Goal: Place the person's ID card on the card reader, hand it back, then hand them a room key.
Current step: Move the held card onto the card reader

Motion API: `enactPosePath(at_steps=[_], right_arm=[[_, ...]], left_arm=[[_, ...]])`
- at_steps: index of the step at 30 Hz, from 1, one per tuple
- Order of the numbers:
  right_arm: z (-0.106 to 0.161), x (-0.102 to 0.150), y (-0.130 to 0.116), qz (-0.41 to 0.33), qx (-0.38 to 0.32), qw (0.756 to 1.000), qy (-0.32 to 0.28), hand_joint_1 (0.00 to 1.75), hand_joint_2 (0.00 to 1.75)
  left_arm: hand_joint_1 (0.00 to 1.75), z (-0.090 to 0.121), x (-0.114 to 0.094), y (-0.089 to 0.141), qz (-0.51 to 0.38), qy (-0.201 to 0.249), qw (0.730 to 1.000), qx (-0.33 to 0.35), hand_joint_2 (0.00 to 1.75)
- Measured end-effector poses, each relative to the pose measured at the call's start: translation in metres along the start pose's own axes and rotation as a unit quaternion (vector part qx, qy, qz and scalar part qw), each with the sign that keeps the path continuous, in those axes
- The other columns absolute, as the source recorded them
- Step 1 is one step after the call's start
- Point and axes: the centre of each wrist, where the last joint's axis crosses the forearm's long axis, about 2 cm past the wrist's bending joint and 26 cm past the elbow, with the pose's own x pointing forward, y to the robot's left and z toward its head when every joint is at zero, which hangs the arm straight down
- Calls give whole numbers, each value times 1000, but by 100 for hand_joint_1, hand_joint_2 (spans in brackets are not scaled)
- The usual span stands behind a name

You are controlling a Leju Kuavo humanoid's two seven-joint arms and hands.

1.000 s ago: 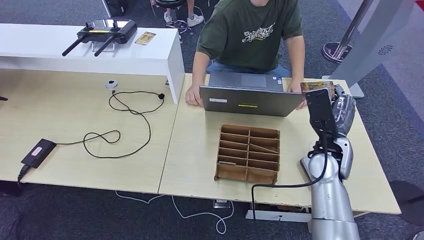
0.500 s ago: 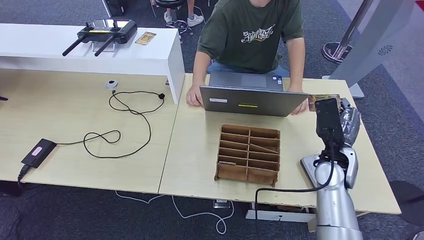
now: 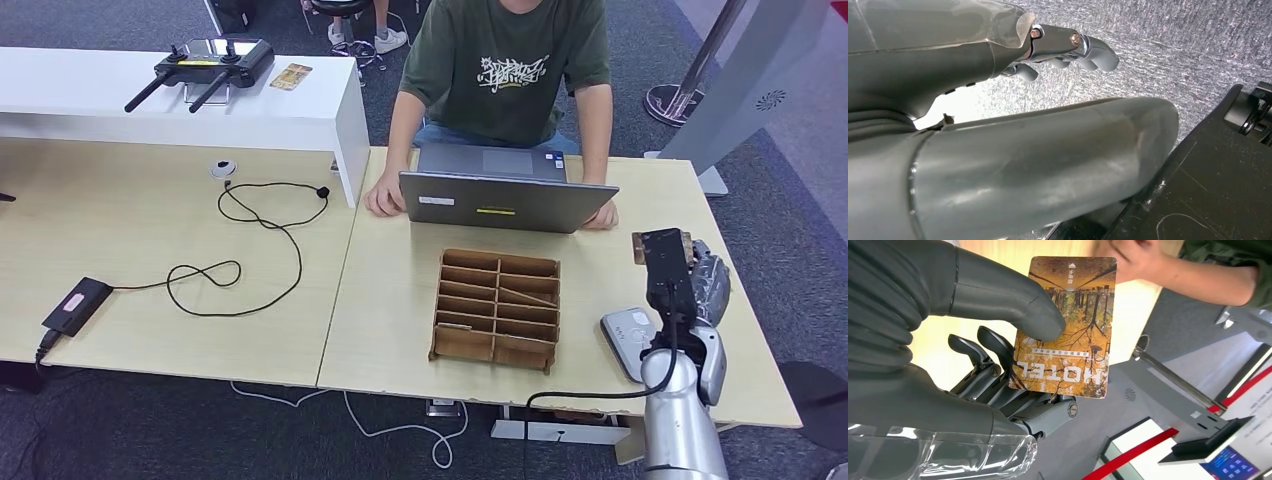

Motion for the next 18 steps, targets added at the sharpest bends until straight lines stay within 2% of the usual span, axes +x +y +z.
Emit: enactPosePath(at_steps=[18], right_arm=[[8, -43, -18, 21, -21, 998, 56, 175, 175]], left_arm=[[0, 0, 5, -2, -18, -2, 1000, 0, 0]])
